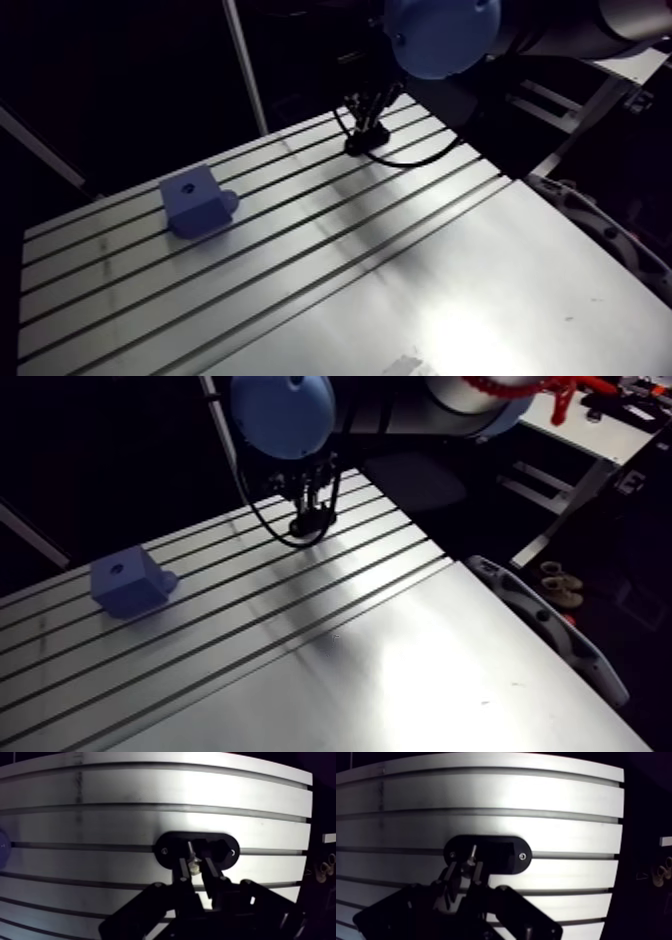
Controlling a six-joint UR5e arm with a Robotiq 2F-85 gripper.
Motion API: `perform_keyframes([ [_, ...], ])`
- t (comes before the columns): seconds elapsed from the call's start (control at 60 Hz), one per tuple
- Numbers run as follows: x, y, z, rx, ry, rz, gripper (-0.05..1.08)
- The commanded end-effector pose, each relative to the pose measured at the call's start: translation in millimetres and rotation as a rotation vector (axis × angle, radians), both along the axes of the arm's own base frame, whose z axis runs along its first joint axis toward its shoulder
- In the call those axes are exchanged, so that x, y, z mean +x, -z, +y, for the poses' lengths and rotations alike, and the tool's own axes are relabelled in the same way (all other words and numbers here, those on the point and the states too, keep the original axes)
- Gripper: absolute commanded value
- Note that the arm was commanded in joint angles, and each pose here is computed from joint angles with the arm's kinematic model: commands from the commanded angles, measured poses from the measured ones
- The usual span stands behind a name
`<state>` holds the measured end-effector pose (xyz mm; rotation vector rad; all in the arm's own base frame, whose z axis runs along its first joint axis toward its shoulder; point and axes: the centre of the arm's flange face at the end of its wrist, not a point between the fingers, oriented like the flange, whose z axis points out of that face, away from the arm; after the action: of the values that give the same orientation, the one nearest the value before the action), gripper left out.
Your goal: Pick up the M10 bolt and insert it into the hex recess until seated.
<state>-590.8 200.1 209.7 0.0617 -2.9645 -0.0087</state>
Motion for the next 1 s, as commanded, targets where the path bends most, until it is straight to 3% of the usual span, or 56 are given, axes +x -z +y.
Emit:
perform_keyframes([
  [0.017,-1.3,-12.5,0.7,0.009,0.006,0.020,0.78],
  [0.4,-6.4,-41.6,2.1,0.019,0.005,0.051,0.83],
  [0.717,-13.3,-81.6,-20.6,0.021,-0.014,0.075,0.93],
  [0.783,-15.0,-93.0,-22.7,0.016,0.010,0.070,0.94],
  [0.883,-17.3,-104.1,-22.1,-0.004,0.032,0.035,0.94],
  [0.917,-18.6,-112.1,-20.3,-0.021,0.040,0.003,0.95],
  [1.0,-20.0,-124.5,-18.2,-0.030,0.050,-0.036,0.94],
])
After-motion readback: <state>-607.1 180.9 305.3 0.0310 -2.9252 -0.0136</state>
